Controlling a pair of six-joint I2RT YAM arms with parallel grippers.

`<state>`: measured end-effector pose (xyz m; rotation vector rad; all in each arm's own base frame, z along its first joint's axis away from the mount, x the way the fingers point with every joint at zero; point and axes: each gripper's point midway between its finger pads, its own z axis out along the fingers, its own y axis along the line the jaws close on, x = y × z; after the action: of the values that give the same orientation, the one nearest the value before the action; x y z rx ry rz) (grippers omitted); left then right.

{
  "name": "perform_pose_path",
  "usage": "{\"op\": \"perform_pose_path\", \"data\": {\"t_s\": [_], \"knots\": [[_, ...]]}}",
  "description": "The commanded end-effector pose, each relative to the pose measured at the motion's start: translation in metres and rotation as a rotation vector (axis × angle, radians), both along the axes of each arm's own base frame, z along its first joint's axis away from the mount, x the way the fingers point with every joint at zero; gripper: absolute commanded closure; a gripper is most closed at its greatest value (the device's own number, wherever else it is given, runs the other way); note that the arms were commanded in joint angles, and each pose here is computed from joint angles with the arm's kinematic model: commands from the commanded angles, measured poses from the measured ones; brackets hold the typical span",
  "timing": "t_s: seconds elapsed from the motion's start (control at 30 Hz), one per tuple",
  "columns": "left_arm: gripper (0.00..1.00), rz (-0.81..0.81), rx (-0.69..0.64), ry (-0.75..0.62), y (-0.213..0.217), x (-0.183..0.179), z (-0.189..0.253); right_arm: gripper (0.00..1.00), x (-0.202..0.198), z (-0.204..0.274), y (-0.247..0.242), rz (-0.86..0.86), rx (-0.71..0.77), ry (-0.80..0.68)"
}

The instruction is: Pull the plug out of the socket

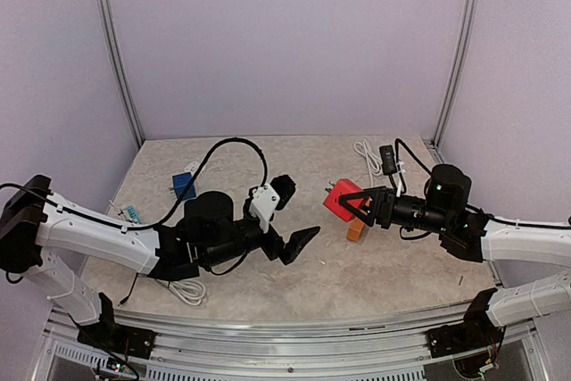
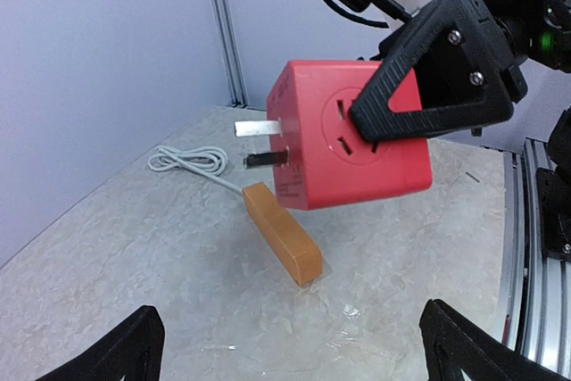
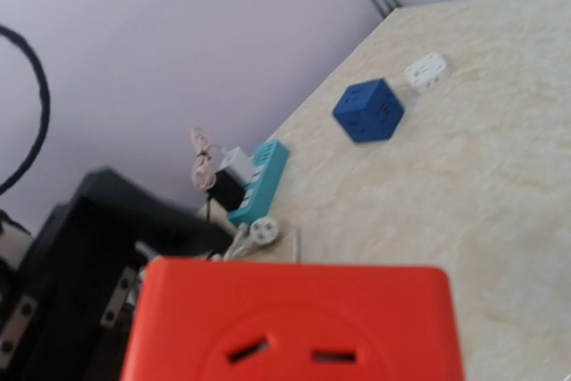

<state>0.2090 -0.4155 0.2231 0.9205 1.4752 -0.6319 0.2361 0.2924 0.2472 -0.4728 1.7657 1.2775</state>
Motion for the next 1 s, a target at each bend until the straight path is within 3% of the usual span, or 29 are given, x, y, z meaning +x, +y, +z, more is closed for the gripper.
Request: {"op": "perform_pose_path", "data": {"t_s": [0.0,0.13,0.27,0.53,0.97], "knots": [[0.03,0.096,-0.050,-0.106,-0.019,0.006,0.025,1.00,-0.007,0.012,0.000,0.033,0.120,0.007],[0.04,0.108,0.004,-0.228,-0.049,-0.006,0.025,1.00,-0.008,0.010,0.002,0.051,0.138,0.020],[0.06,0.119,0.035,-0.266,-0.063,-0.009,0.018,1.00,-0.008,0.009,0.001,0.040,0.145,0.023],[0.09,0.156,0.046,-0.265,-0.066,-0.002,0.019,1.00,-0.011,0.004,0.002,0.042,0.165,0.033],[0.26,0.184,0.054,-0.231,-0.070,0.008,0.014,1.00,-0.012,-0.002,0.005,0.033,0.163,0.050]]}}
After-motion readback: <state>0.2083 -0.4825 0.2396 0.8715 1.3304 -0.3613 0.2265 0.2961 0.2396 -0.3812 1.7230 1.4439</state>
